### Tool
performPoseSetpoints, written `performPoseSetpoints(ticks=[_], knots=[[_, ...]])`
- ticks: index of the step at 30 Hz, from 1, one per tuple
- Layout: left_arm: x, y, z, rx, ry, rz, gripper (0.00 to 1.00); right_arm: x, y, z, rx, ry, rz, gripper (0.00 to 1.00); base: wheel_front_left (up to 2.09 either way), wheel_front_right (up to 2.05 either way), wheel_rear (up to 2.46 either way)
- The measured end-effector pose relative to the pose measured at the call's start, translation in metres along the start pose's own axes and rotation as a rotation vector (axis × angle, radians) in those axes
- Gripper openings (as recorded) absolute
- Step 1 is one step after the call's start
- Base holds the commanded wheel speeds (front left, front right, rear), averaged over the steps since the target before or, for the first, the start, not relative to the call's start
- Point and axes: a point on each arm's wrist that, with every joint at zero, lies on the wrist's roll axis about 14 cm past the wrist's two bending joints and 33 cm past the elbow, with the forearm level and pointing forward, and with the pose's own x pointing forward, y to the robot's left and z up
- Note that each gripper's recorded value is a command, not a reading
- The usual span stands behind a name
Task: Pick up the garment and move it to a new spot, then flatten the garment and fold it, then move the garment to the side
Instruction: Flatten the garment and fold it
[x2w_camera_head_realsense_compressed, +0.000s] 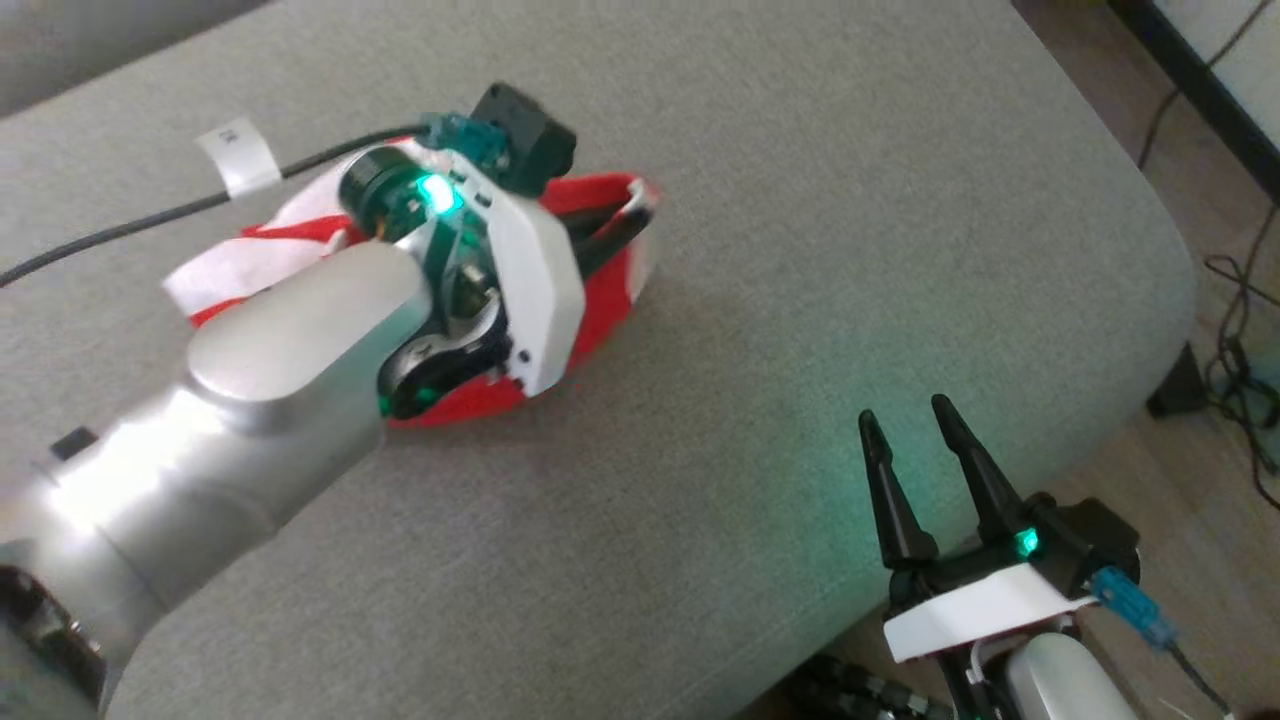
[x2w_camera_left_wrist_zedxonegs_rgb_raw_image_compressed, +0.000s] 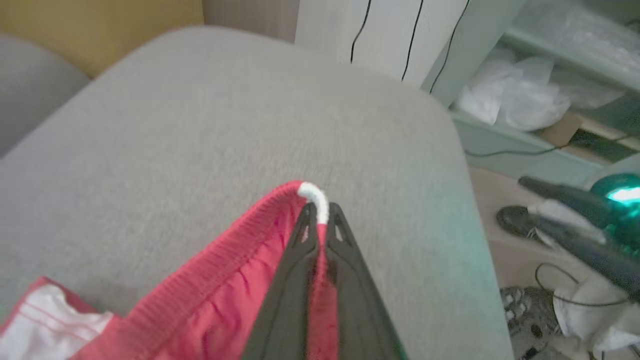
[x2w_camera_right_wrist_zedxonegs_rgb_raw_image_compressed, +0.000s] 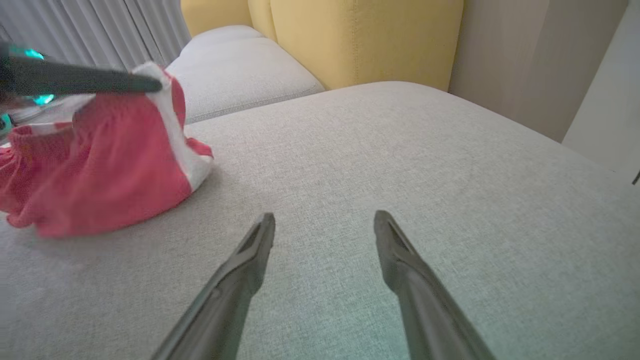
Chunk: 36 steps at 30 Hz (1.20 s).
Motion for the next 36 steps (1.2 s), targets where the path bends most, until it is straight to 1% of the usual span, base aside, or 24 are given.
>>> performPoseSetpoints(ticks=[3,7,10,13,17,19,21,25,29,32,36], knots=[[-0.011,-0.014,0.042,0.028,-0.127,-0.007,0.00,-0.001,0.006,0.004,-0.012,-0.020,0.029,1.00,0.00,0.00,0.00],[-0.036,-0.025,0.097,0.096,-0.266,0.035,0.00,-0.003,0.017,0.010,-0.033,-0.050,0.076,1.00,0.00,0.00,0.00],[-0.063,-0.033,0.135,0.100,-0.385,0.068,0.00,-0.007,0.025,0.010,-0.041,-0.060,0.107,1.00,0.00,0.00,0.00],[-0.092,-0.041,0.157,0.083,-0.477,0.095,0.00,-0.010,0.035,0.005,-0.045,-0.056,0.146,1.00,0.00,0.00,0.00],[-0.130,-0.047,0.164,0.072,-0.553,0.151,0.00,-0.008,0.058,0.005,-0.055,-0.061,0.227,1.00,0.00,0.00,0.00],[-0.149,-0.043,0.154,0.063,-0.559,0.199,0.00,-0.006,0.070,0.007,-0.057,-0.070,0.269,1.00,0.00,0.00,0.00],[-0.163,-0.036,0.127,0.015,-0.544,0.251,0.00,-0.004,0.082,0.006,-0.060,-0.070,0.311,1.00,0.00,0.00,0.00],[-0.186,-0.016,0.041,-0.163,-0.509,0.383,0.00,0.002,0.110,0.007,-0.071,-0.070,0.402,1.00,0.00,0.00,0.00],[-0.209,-0.009,-0.036,-0.327,-0.494,0.512,0.00,0.008,0.133,0.004,-0.080,-0.055,0.476,1.00,0.00,0.00,0.00],[-0.226,-0.003,-0.070,-0.395,-0.508,0.597,0.00,0.013,0.143,-0.001,-0.085,-0.039,0.506,1.00,0.00,0.00,0.00],[-0.245,0.008,-0.096,-0.440,-0.515,0.683,0.00,0.022,0.148,-0.011,-0.089,0.000,0.516,1.00,0.00,0.00,0.00]])
